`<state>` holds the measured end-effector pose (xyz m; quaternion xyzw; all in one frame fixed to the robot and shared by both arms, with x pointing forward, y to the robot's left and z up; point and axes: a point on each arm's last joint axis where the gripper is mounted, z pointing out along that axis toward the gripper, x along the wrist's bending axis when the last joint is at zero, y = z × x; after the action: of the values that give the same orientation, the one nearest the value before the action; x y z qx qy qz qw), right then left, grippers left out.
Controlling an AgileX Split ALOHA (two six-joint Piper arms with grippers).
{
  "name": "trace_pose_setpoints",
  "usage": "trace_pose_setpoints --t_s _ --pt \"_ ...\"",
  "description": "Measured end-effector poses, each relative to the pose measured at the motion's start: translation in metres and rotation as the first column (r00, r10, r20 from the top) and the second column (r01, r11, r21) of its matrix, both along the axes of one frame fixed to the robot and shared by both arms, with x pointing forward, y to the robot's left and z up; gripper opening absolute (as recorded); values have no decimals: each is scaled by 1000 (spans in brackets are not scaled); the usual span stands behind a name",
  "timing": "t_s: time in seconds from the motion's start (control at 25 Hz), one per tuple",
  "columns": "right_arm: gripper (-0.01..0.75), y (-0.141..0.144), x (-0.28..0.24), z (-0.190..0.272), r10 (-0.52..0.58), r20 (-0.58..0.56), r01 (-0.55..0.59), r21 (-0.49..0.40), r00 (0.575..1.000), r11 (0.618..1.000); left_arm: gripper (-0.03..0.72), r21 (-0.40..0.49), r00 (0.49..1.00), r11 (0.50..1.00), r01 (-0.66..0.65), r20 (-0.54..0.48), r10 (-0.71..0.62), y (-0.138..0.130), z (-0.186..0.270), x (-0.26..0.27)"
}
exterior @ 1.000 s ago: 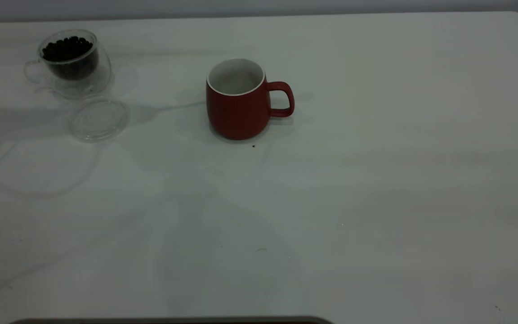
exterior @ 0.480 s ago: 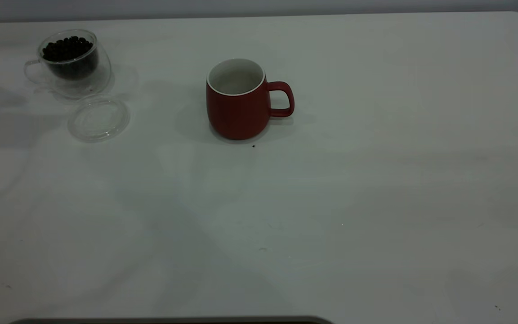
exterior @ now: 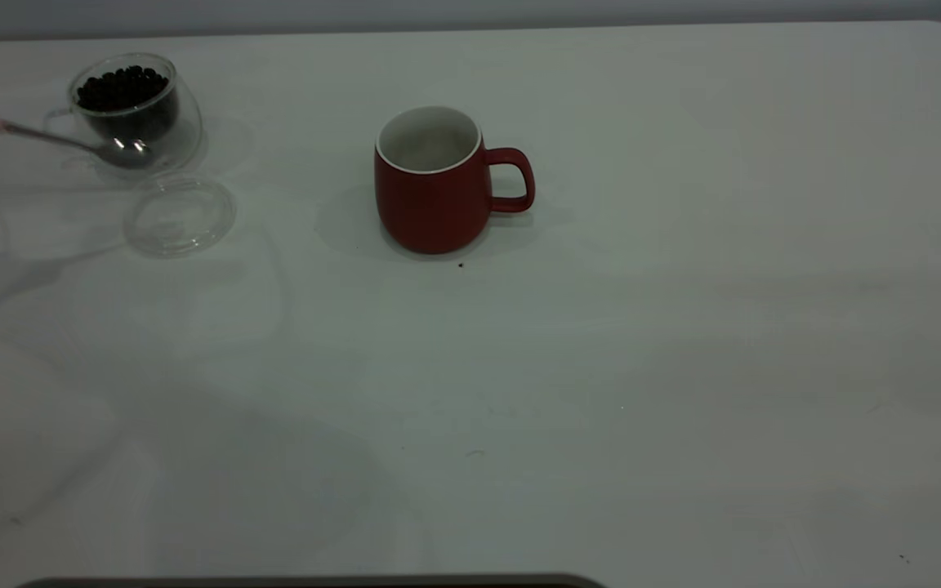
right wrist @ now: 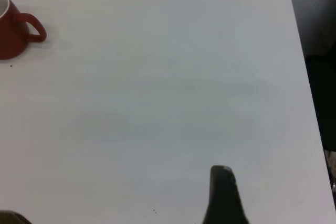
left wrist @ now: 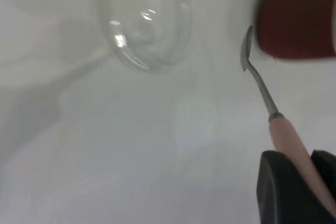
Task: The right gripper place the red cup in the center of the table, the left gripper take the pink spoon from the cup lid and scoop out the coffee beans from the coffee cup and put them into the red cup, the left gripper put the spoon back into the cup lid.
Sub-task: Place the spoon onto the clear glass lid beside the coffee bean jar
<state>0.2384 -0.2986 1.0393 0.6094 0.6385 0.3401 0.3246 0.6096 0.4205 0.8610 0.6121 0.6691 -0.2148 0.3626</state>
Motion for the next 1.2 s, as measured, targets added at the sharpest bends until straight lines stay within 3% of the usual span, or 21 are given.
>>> trace_pose_setpoints --t_s 0.16,0.56,0.96,1.08,1.2 --pt "557 0 0 0 0 0 0 0 1000 1000 123 -73 998 996 -47 26 49 -3 -33 5" --pt "557 0 0 0 0 0 0 0 1000 1000 123 -87 992 988 -128 -11 128 -5 -89 3" --pt "557 0 0 0 0 0 0 0 1000 1000 124 -110 990 984 -140 -30 137 -7 -97 1" --pt "557 0 0 0 0 0 0 0 1000 1000 151 -103 990 984 -143 -29 141 -6 -97 1" --pt "557 0 0 0 0 0 0 0 1000 1000 225 -88 988 985 -151 -29 149 -5 -98 2"
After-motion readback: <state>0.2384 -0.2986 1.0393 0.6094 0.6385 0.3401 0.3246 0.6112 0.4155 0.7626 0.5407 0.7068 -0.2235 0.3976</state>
